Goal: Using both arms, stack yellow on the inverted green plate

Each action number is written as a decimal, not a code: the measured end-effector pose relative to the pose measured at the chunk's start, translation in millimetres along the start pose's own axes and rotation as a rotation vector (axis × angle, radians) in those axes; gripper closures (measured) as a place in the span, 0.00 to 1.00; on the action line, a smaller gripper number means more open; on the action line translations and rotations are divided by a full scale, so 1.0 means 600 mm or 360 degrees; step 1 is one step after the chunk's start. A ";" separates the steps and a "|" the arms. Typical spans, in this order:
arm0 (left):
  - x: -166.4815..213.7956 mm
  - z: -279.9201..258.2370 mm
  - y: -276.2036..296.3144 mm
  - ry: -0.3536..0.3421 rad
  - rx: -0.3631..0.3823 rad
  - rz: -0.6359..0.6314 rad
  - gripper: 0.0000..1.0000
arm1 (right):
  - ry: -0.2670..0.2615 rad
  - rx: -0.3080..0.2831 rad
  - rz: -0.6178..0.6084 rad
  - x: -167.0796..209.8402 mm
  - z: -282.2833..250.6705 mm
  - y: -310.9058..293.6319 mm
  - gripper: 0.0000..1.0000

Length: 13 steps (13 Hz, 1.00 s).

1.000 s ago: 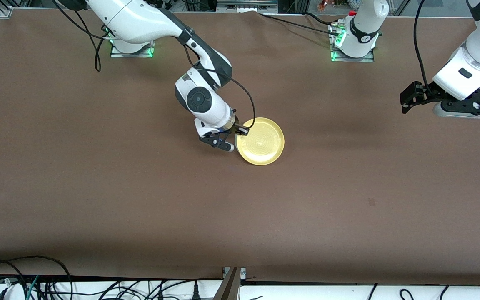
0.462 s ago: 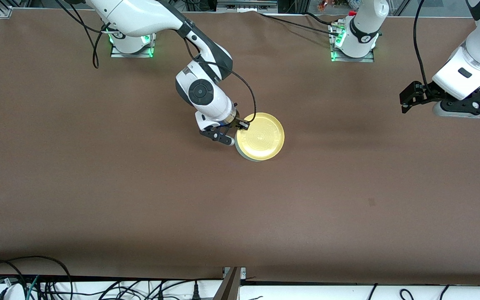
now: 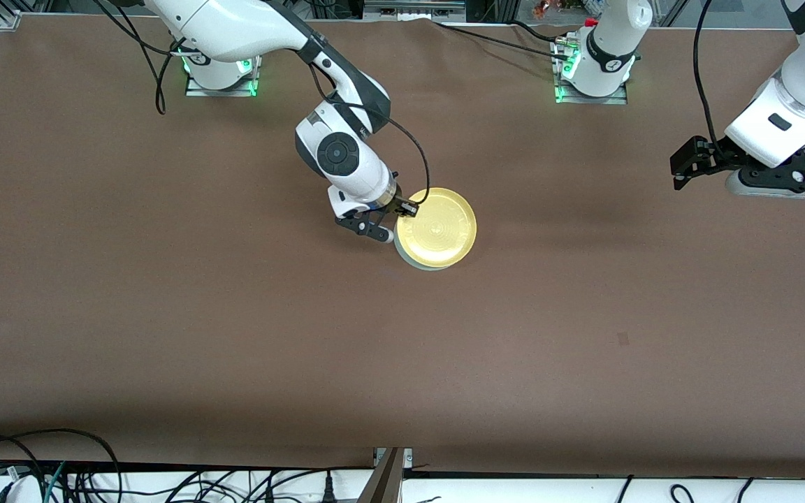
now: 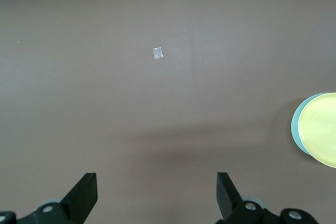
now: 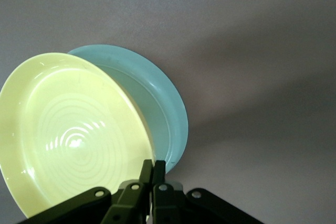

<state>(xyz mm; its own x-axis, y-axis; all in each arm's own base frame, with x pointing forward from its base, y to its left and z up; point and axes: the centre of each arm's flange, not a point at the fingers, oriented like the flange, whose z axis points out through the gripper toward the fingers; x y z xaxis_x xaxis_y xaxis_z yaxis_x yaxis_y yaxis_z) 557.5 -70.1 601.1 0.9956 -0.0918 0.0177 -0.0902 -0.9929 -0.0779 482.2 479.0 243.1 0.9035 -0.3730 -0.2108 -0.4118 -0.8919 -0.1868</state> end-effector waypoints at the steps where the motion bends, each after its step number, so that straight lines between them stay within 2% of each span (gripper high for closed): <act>1: 0.000 0.000 0.000 0.0000 0.0000 0.0000 0.00 | -0.0001 -0.0001 -0.0004 -0.003 0.002 -0.001 0.97; 10: 0.000 -0.001 0.000 0.0001 0.0000 0.0000 0.00 | -0.0001 -0.0014 0.0001 -0.002 0.008 0.006 0.97; 11: 0.000 -0.001 0.000 0.0001 0.0000 0.0000 0.00 | 0.0000 -0.0015 0.0005 0.000 0.008 0.007 0.92; 12: 0.000 -0.001 0.000 0.0001 0.0000 0.0000 0.00 | 0.0002 -0.0018 0.0010 0.003 0.009 0.009 0.92; 13: 0.000 -0.001 0.000 0.0001 0.0000 0.0000 0.00 | 0.0004 -0.0019 0.0015 0.007 0.009 0.011 0.84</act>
<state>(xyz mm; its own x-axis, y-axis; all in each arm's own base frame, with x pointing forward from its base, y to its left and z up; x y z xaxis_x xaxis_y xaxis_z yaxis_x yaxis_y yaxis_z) 557.4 -70.1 601.4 0.9956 -0.0919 0.0182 -0.0902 -0.9929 -0.0780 482.5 473.2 235.7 0.8999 -0.3822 -0.2102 -0.4190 -0.8913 -0.1730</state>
